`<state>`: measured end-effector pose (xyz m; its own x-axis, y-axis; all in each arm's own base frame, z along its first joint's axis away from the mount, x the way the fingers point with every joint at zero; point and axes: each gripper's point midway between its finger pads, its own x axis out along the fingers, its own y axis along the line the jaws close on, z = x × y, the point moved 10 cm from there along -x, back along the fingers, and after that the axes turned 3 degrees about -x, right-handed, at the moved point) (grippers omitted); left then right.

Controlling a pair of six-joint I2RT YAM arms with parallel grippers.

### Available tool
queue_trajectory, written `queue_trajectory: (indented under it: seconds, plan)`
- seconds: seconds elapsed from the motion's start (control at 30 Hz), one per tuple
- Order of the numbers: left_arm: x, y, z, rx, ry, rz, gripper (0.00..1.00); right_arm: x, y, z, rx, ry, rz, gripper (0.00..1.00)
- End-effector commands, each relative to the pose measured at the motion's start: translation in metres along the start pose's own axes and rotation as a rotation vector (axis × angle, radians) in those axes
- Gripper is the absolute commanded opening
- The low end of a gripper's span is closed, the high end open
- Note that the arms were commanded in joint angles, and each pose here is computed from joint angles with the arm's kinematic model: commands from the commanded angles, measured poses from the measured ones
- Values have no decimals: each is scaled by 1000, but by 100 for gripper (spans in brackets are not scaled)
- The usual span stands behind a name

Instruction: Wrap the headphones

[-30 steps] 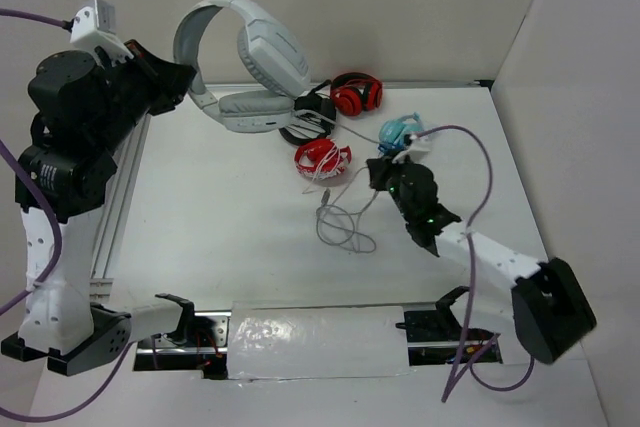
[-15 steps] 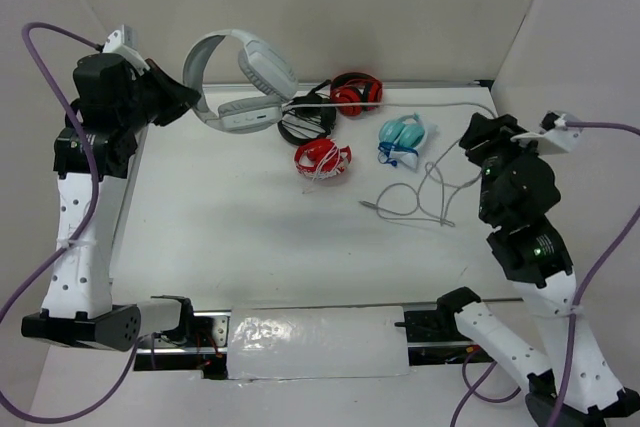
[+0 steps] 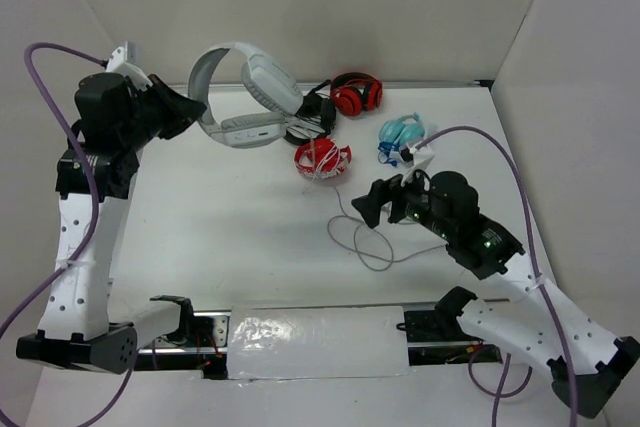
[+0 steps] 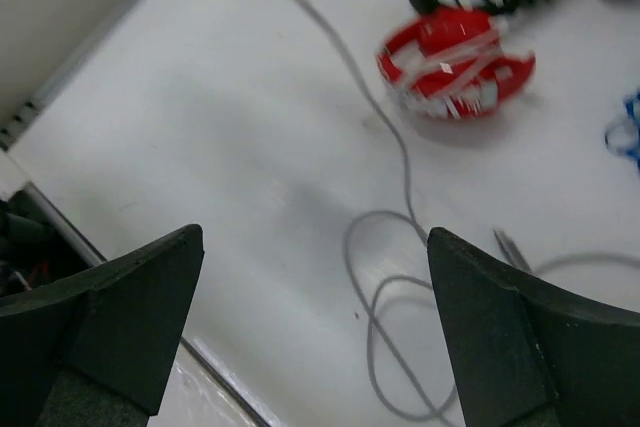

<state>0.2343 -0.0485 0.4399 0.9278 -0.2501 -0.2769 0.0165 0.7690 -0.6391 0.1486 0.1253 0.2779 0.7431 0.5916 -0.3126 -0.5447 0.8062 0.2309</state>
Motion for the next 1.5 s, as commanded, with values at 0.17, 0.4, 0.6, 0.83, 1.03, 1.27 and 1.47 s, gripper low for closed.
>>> queue_trajectory:
  seconds: [0.17, 0.4, 0.6, 0.83, 1.03, 1.27, 1.47]
  plan:
    - [16, -7, -48, 12, 76, -42, 0, 1, 46, 109, -193, -208, -63, 100]
    - [29, 8, -113, -33, 203, 91, 0, 28, 82, 121, -300, -140, 49, 100]
    - [33, 1, -141, -18, 270, 170, 0, 59, 93, 110, -320, -16, 21, 100]
    - [22, -11, -152, 18, 252, 132, 0, 95, 74, 86, -277, 99, -192, 100]
    - [13, -9, -155, 15, 214, 128, 0, 102, 71, 75, -268, 131, -190, 73]
    - [19, -16, -161, 118, 247, 19, 3, 87, 82, 88, -341, 69, -134, 0]
    - [22, -15, -164, 343, 292, -58, 76, 78, 84, 94, -459, 63, -120, 0]
